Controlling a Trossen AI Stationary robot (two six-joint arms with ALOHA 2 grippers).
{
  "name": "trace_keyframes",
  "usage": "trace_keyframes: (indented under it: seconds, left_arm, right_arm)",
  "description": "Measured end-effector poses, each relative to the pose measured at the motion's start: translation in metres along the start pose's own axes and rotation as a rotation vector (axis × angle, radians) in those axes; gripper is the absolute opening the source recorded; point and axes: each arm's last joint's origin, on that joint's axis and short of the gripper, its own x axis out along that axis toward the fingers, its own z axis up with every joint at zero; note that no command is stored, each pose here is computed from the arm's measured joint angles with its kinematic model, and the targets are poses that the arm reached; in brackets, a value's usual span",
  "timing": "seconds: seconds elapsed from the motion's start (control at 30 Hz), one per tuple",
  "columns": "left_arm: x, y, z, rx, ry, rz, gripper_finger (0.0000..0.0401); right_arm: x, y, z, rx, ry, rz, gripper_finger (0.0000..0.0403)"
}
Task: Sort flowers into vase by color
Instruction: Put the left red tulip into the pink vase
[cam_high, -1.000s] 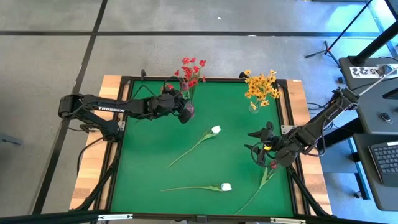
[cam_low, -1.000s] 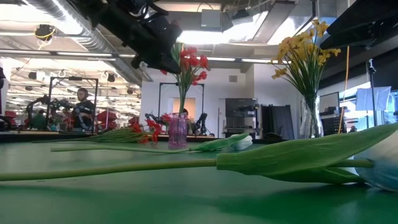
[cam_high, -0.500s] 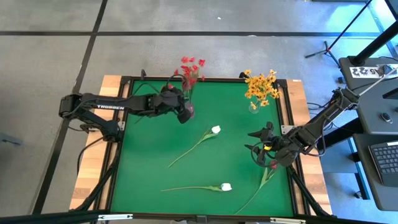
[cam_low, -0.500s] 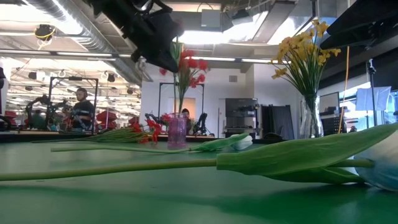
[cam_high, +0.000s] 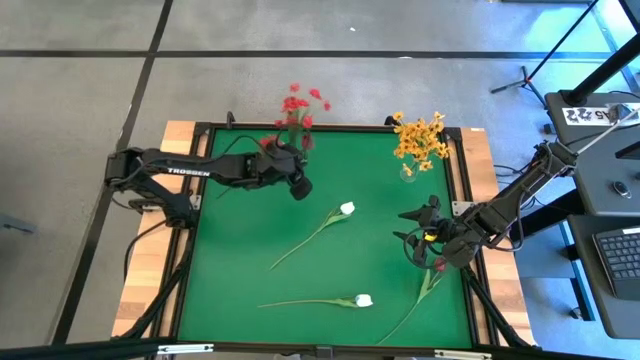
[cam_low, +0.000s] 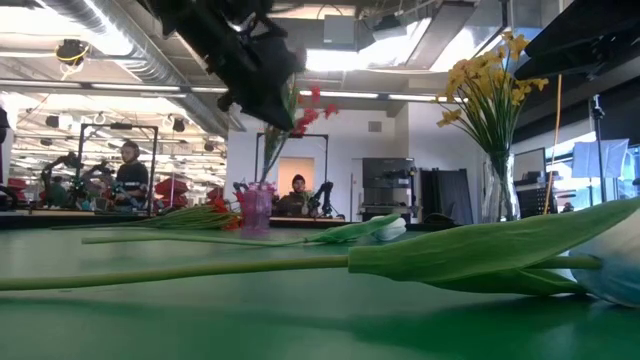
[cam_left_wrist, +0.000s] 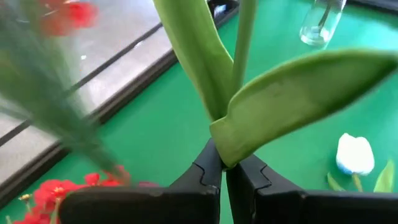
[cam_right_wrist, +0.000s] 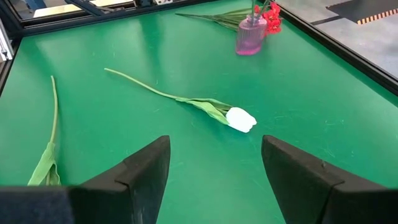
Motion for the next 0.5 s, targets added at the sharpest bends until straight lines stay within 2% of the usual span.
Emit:
trace_keyframes:
  seconds: [0.23, 0.5]
  left_arm:
    - [0.007, -0.002, -0.003, 0.004, 0.002, 0.019, 0.0003]
    - [-0.014, 0.007, 0.010, -0.040, -0.077, 0.040, 0.0003]
  right_arm:
    - [0.000, 0.000, 0.000, 0.000, 0.000, 0.000, 0.0253]
    - [0.000, 0.000, 0.000, -0.003, 0.002, -0.002, 0.0253]
